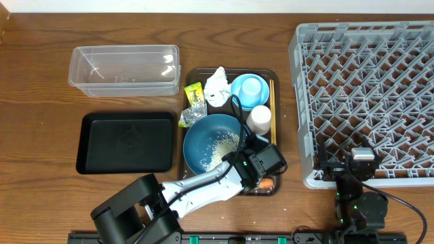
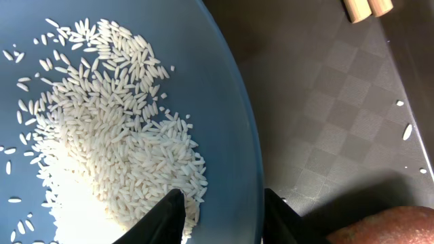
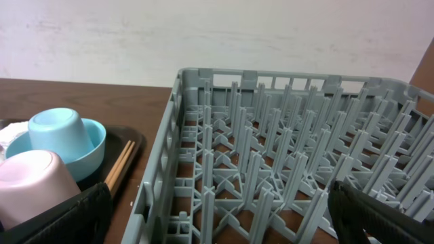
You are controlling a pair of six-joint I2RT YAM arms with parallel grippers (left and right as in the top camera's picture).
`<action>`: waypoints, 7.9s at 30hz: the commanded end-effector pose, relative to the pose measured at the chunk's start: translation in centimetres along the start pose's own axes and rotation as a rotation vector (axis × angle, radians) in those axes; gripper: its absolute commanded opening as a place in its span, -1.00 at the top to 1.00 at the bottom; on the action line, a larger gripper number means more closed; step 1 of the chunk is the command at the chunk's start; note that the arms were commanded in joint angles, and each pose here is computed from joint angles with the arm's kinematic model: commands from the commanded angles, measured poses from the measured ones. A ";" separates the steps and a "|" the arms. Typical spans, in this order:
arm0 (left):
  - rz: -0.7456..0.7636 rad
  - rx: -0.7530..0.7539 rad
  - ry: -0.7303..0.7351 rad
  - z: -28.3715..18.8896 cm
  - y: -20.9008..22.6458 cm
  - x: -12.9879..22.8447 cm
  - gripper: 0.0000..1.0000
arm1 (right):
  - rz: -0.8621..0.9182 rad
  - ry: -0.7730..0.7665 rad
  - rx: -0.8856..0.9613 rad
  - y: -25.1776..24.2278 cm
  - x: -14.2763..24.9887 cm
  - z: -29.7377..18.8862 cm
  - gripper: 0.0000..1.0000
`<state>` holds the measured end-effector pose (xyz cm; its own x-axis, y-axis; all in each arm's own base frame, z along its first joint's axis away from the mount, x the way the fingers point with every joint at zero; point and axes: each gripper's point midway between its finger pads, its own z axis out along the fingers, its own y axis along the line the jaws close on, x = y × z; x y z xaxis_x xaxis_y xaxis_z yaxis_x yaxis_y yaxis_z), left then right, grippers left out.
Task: Sort waste into correct bins and load items into the dishwasher rack
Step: 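Grasp the rim of the blue bowl with the left gripper, then lift the blue bowl and carry it over the black tray, then tilt the blue bowl to pour the rice onto the black tray, then carry the blue bowl back and set it on the brown tray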
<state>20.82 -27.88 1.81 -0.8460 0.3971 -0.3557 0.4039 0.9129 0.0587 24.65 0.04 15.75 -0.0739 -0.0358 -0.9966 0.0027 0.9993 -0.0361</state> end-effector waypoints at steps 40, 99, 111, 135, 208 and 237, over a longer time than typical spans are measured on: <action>-0.009 0.000 -0.164 -9.0 2.8 -4.8 0.88 | -0.007 0.002 0.018 -0.4 0.1 0.0 -0.99; -0.837 0.716 -0.403 -18.6 25.8 -10.7 0.88 | -0.007 0.002 0.017 -0.4 0.1 0.0 -0.98; -0.940 0.968 -0.480 -22.6 28.7 -9.2 0.88 | -0.007 0.002 0.018 -0.4 0.1 0.0 -0.99; -1.109 1.167 -0.555 -24.2 32.1 -5.0 0.88 | -0.007 0.002 0.017 -0.4 0.1 0.0 -0.99; -0.206 0.362 -0.060 -8.8 2.1 -7.2 0.24 | -0.007 0.002 0.018 -0.4 0.1 0.0 -0.98; 0.425 0.174 0.212 -6.2 -2.8 3.2 0.24 | -0.007 0.002 0.017 -0.4 0.1 0.0 -0.98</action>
<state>13.55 -29.46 7.79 -0.6770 0.7215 -0.1455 0.7359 0.6671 -0.1162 24.65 0.03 15.75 -0.0739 -0.0358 -0.9966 0.0031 0.9993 -0.0362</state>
